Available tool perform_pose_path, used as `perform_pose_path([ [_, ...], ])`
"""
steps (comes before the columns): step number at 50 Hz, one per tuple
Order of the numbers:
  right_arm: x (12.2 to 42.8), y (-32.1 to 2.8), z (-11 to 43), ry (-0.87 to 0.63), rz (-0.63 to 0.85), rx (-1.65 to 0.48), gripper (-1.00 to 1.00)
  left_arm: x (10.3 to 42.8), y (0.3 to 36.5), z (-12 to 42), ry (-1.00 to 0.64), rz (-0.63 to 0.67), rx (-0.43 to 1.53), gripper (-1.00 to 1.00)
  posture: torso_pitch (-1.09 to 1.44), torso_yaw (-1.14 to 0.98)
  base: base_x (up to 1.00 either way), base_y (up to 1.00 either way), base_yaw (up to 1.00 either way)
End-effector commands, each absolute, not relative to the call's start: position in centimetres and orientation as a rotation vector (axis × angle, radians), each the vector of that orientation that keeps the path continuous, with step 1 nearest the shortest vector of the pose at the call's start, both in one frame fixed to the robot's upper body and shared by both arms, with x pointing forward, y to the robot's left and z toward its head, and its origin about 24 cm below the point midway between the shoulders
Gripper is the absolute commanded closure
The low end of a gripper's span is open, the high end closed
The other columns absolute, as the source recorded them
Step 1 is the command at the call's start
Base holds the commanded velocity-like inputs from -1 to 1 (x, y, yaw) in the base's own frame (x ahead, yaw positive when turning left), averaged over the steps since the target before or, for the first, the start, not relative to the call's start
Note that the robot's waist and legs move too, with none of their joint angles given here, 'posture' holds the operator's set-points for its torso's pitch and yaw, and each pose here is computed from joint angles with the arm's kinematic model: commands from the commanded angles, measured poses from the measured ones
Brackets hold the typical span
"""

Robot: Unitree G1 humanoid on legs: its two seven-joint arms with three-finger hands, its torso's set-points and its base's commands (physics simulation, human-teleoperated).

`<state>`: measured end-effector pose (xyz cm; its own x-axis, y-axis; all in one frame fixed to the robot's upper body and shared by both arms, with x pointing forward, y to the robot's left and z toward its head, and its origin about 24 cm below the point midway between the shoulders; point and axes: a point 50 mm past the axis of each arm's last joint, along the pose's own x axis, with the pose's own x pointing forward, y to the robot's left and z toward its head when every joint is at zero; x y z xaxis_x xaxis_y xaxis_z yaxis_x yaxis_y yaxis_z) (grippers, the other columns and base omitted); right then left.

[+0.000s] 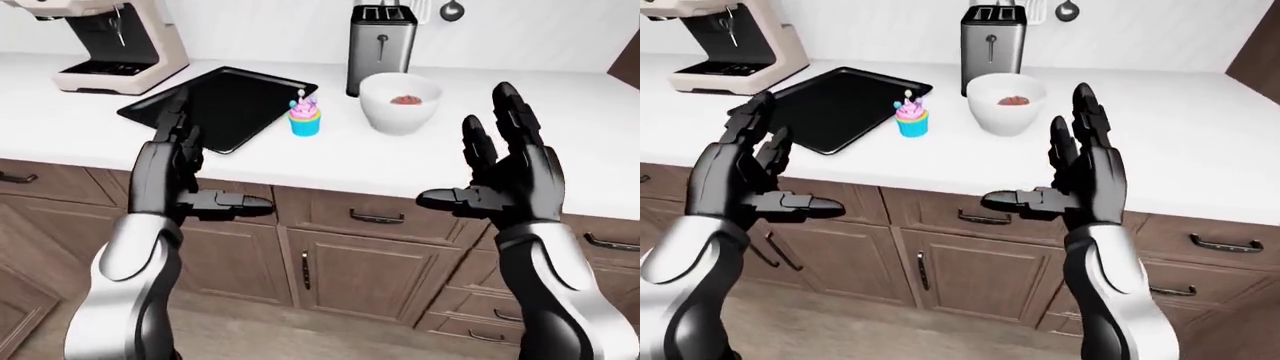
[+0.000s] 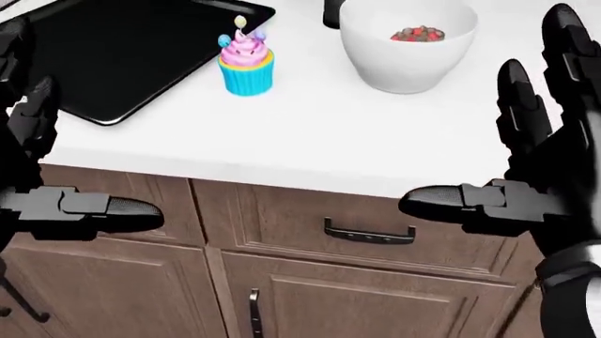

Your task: Pick up the bowl with cake and place it on the tray. Pick up the cupcake and place it on the tray.

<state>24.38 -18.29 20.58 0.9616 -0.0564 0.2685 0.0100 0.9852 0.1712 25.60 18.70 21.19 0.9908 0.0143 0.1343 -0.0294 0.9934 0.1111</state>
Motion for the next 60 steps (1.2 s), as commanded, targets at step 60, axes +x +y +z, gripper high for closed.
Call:
perform_pose_path([
  [60, 23.5, -18.8, 27.2, -0.442, -0.052, -0.086, -1.0, 24.5, 18.7, 24.0, -0.243, 0.022, 0.128, -1.0, 0.0, 0.0, 0.09, 0.0, -0.02],
])
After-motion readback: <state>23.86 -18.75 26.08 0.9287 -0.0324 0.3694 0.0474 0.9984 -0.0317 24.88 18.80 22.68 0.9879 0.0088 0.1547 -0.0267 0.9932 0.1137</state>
